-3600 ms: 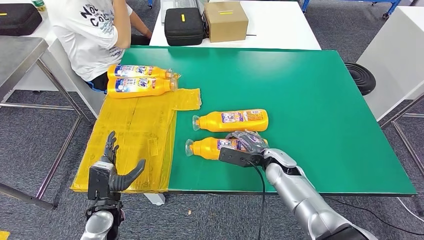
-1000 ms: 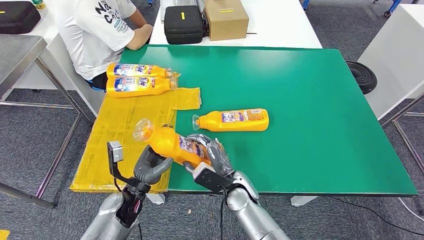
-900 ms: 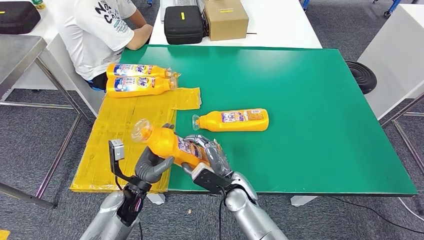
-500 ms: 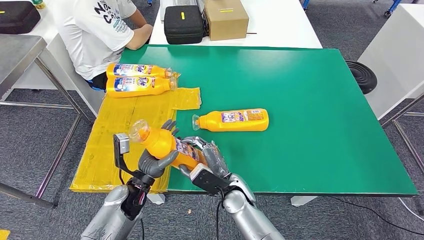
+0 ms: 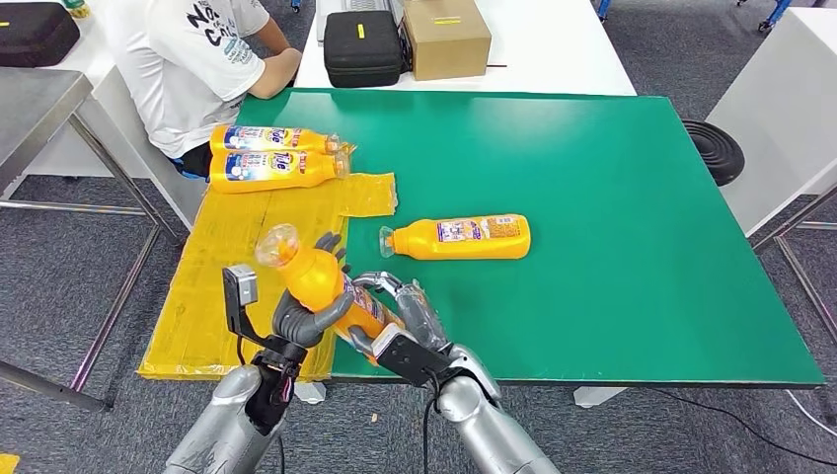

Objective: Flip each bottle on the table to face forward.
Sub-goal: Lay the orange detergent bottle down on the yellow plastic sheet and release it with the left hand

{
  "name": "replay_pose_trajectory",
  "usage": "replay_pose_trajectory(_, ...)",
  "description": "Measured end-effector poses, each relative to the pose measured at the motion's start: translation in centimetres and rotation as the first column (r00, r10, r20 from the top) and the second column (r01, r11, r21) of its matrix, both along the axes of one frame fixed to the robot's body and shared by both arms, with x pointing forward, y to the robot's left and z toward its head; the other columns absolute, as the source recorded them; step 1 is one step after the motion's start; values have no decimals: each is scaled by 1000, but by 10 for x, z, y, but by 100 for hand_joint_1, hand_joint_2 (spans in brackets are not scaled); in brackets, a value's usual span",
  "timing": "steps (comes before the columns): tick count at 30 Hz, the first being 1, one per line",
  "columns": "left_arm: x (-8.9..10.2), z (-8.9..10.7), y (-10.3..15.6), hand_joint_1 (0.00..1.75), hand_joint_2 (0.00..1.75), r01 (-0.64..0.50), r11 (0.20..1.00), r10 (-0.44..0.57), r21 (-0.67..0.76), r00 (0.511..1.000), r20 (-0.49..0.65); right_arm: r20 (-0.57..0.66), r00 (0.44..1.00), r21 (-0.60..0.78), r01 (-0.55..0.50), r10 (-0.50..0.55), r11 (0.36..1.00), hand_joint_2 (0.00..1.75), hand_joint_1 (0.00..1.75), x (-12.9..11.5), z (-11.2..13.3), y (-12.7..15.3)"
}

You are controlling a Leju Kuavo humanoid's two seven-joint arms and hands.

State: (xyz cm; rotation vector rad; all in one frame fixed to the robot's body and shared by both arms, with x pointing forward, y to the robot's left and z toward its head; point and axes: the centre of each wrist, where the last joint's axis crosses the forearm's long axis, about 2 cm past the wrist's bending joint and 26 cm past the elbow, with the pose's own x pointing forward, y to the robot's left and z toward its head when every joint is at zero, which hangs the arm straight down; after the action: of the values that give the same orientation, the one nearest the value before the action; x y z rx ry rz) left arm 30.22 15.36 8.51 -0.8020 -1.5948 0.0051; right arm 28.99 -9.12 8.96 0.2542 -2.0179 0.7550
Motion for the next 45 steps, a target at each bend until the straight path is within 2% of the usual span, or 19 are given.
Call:
replay_pose_trajectory(7, 3, 6, 6, 0, 175, -96, 993, 99, -67, 994, 46, -13, 999, -6, -31, 30, 1000, 175, 175, 0, -2, 2)
replay_pose_trajectory(17, 5, 10, 9, 0, 175, -119, 989, 124, -83, 990, 62, -16, 999, -13, -43, 43, 999, 175, 175, -1, -4, 3)
replay_pose_trajectory(18, 5, 10, 9, 6, 175, -121, 989, 126, -86, 990, 61, -16, 999, -13, -45, 44, 999, 175, 175, -1, -4, 3)
replay_pose_trajectory(19, 5, 11, 10, 40, 175, -124, 988, 129, -91, 990, 59, -17, 999, -14, -46, 46, 999, 175, 175, -1, -4, 3)
replay_pose_trajectory(22, 4, 10, 10, 159, 175, -133, 985, 139, -111, 989, 55, -17, 999, -20, -50, 49, 999, 175, 175, -1, -5, 4)
replay_pose_trajectory(24, 3, 10, 10, 175, 175, -133, 983, 141, -124, 988, 58, -16, 999, -24, -50, 50, 998, 175, 175, 0, -6, 4)
replay_pose_trajectory(33, 3, 9, 12, 175, 175, -89, 989, 100, -115, 991, 93, -19, 999, -31, -40, 39, 999, 175, 175, 1, -10, 2)
replay_pose_trajectory(39, 4, 10, 10, 175, 175, -58, 995, 44, 77, 984, 172, -34, 999, -12, -15, 14, 1000, 175, 175, 2, -12, -2)
replay_pose_trajectory(45, 11, 14, 13, 175, 175, 12, 966, -74, 260, 970, 231, -48, 999, 25, 19, -18, 1000, 175, 175, 4, -14, -8)
